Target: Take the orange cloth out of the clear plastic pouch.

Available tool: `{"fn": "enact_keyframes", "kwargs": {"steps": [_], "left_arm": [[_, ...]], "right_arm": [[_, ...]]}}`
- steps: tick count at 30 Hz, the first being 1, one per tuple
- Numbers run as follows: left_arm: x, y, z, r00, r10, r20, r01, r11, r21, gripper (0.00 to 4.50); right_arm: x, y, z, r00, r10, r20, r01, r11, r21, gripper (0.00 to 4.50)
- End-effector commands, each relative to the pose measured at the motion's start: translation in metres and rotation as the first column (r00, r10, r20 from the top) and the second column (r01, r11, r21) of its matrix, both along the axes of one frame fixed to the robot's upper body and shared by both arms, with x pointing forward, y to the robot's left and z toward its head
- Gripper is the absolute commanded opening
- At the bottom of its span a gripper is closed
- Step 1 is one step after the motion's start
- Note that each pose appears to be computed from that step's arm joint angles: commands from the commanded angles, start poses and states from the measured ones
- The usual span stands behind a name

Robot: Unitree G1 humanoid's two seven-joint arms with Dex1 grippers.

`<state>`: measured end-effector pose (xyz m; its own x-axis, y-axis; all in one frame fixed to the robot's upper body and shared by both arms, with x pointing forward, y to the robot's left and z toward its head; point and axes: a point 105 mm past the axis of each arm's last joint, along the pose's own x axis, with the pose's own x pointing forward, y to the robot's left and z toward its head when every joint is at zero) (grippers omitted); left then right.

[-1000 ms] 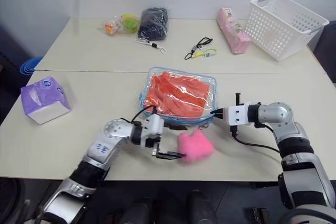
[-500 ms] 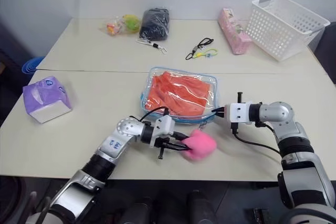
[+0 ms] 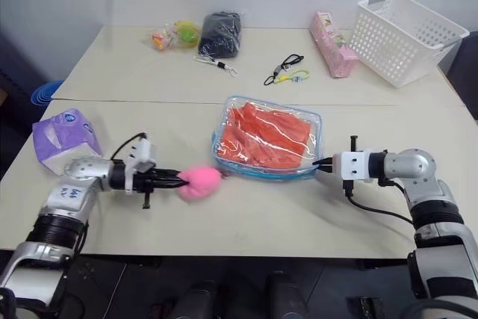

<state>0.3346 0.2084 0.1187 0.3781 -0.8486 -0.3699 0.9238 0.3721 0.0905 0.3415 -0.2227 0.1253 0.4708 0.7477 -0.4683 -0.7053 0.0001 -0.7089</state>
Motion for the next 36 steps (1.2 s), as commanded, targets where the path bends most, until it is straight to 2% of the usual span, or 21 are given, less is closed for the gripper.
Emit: {"fn": "enact_keyframes", "kwargs": {"steps": [1, 5, 7, 9, 10, 11, 13, 14, 17, 23, 24, 27, 30, 36], "left_arm": [[0.015, 0.043, 0.015, 0.982, 0.181, 0.049, -0.182, 0.983, 0.029, 0.04], [0.027, 0.059, 0.025, 0.963, 0.246, 0.115, -0.253, 0.966, 0.054, 0.04], [0.027, 0.052, 0.029, 0.973, 0.200, 0.117, -0.205, 0.978, 0.032, 0.04], [0.023, 0.041, 0.033, 0.985, 0.138, 0.104, -0.138, 0.990, -0.003, 0.04], [0.022, 0.038, 0.034, 0.988, 0.120, 0.096, -0.120, 0.993, -0.005, 0.39], [0.021, 0.036, 0.034, 0.990, 0.108, 0.096, -0.109, 0.994, 0.005, 0.75], [0.019, 0.034, 0.033, 0.990, 0.058, 0.129, -0.071, 0.993, 0.098, 1.23], [0.022, 0.036, 0.036, 0.982, 0.059, 0.182, -0.086, 0.986, 0.144, 1.51], [0.020, 0.039, 0.046, 0.974, 0.031, 0.226, -0.067, 0.986, 0.154, 2.51], [0.015, 0.046, 0.069, 0.947, -0.016, 0.321, -0.041, 0.984, 0.172, 4.41], [0.015, 0.043, 0.071, 0.939, -0.038, 0.342, -0.026, 0.983, 0.181, 4.50], [0.015, 0.018, 0.084, 0.904, -0.119, 0.410, 0.056, 0.985, 0.163, 4.50], [0.006, -0.038, 0.086, 0.848, -0.302, 0.436, 0.268, 0.953, 0.139, 4.50], [0.020, -0.086, 0.050, 0.805, -0.425, 0.414, 0.343, 0.903, 0.259, 4.50]], "right_arm": [[-0.005, -0.015, 0.009, 1.000, -0.021, 0.022, 0.021, 1.000, 0.015, 0.00], [-0.010, -0.014, 0.006, 1.000, 0.000, 0.005, 0.000, 0.999, 0.040, 0.00], [-0.011, -0.012, 0.007, 1.000, -0.002, -0.006, 0.002, 0.997, 0.071, 0.00], [-0.009, -0.009, 0.013, 0.999, -0.013, -0.030, 0.018, 0.987, 0.159, 0.00], [-0.010, -0.008, 0.016, 0.998, -0.012, -0.062, 0.025, 0.976, 0.214, 0.00], [-0.011, -0.006, 0.019, 0.995, -0.010, -0.094, 0.034, 0.965, 0.259, 0.22], [-0.018, -0.004, 0.023, 0.988, 0.011, -0.155, 0.040, 0.947, 0.320, 0.66], [-0.023, -0.006, 0.025, 0.983, 0.011, -0.184, 0.052, 0.941, 0.336, 0.95], [-0.037, -0.015, 0.032, 0.972, -0.021, -0.236, 0.108, 0.927, 0.360, 2.03], [-0.087, -0.026, 0.029, 0.926, -0.072, -0.371, 0.214, 0.908, 0.360, 4.14], [-0.094, -0.026, 0.028, 0.920, -0.082, -0.383, 0.230, 0.905, 0.359, 4.48], [-0.107, -0.021, 0.026, 0.916, -0.110, -0.386, 0.268, 0.884, 0.383, 4.48], [-0.120, -0.002, 0.027, 0.924, -0.101, -0.369, 0.269, 0.858, 0.438, 4.48], [-0.140, 0.026, 0.019, 0.936, -0.089, -0.340, 0.262, 0.822, 0.506, 4.48]]}}
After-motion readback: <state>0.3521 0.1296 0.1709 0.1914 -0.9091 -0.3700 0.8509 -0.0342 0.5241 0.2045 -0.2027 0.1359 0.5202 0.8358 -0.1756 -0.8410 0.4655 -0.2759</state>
